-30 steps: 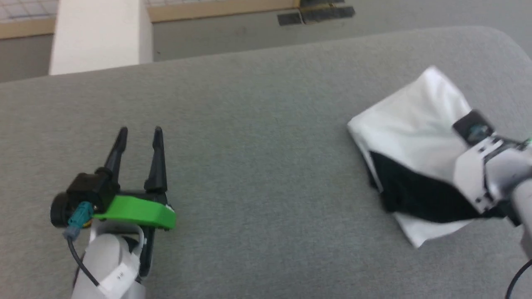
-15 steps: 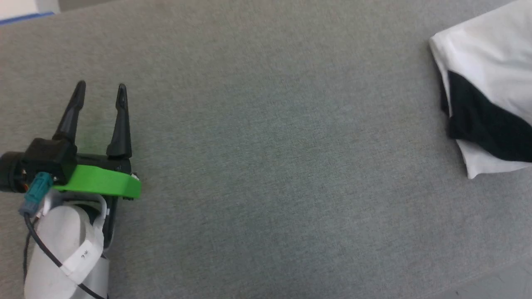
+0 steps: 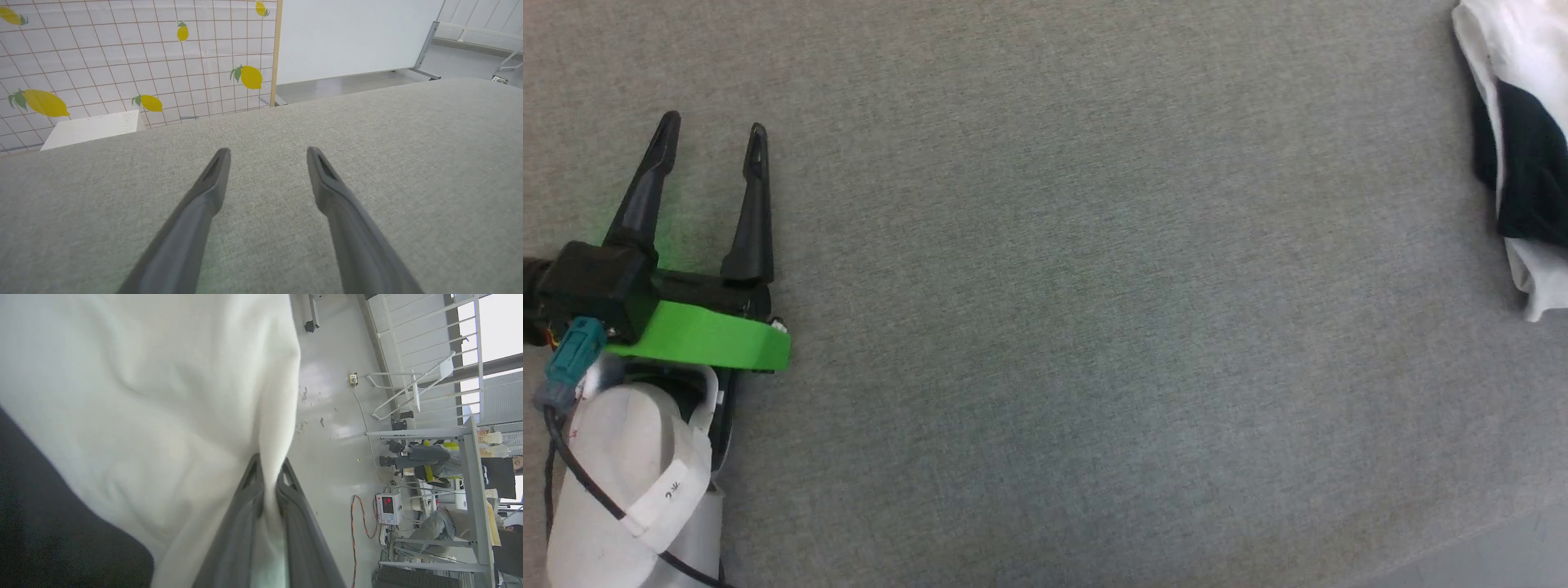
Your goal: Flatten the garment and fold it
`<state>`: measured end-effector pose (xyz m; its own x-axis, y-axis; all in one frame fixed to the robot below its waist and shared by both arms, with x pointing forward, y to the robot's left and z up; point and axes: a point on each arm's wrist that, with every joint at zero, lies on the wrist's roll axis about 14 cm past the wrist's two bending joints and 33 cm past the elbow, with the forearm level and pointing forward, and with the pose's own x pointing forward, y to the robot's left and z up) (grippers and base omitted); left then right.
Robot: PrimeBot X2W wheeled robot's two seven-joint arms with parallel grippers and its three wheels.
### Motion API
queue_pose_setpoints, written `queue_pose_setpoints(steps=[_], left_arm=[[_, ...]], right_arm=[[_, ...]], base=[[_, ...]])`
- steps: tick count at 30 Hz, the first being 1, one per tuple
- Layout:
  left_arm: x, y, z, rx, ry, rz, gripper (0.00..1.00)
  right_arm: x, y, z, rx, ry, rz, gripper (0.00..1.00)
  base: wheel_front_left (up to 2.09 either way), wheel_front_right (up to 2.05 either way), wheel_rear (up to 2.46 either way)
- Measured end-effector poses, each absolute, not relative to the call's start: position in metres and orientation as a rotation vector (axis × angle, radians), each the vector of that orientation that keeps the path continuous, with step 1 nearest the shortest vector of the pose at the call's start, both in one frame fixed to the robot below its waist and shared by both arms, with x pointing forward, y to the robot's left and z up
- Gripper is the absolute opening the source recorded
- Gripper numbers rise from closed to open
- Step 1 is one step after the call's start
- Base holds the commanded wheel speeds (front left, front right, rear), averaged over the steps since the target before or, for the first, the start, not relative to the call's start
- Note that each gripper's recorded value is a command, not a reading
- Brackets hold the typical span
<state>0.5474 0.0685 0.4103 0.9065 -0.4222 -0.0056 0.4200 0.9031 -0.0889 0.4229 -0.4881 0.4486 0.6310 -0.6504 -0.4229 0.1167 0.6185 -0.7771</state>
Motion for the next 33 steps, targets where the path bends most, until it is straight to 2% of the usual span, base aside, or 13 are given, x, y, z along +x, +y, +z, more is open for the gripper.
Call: queue_pose_setpoints(steps=[1, 2, 9, 16, 24, 33], left_arm=[[0.547, 0.069, 0.411, -0.085, 0.026, -0.434, 1.00], [0.546, 0.070, 0.411, -0.084, 0.028, -0.431, 1.00], [0.529, 0.070, 0.418, -0.109, 0.039, -0.414, 1.00], [0.492, 0.071, 0.429, -0.138, 0.066, -0.391, 1.00], [0.456, 0.091, 0.467, -0.128, 0.013, -0.313, 1.00], [0.418, 0.120, 0.496, -0.136, -0.039, -0.225, 1.00]], right_arm=[[0.423, -0.488, 0.449, -0.788, 0.763, -0.494, 0.71], [0.423, -0.488, 0.450, -0.783, 0.758, -0.499, 1.00], [0.429, -0.481, 0.478, -0.805, 0.621, -0.476, 1.00], [0.415, -0.457, 0.501, -0.652, 0.434, -0.457, 1.00], [0.405, -0.379, 0.528, -0.423, 0.141, -0.310, 1.00], [0.382, -0.285, 0.543, -0.184, -0.059, -0.159, 1.00]], base=[[0.00, 0.00, 0.00], [0.00, 0.00, 0.00], [0.00, 0.00, 0.00], [0.00, 0.00, 0.00], [0.00, 0.00, 0.00], [0.00, 0.00, 0.00]])
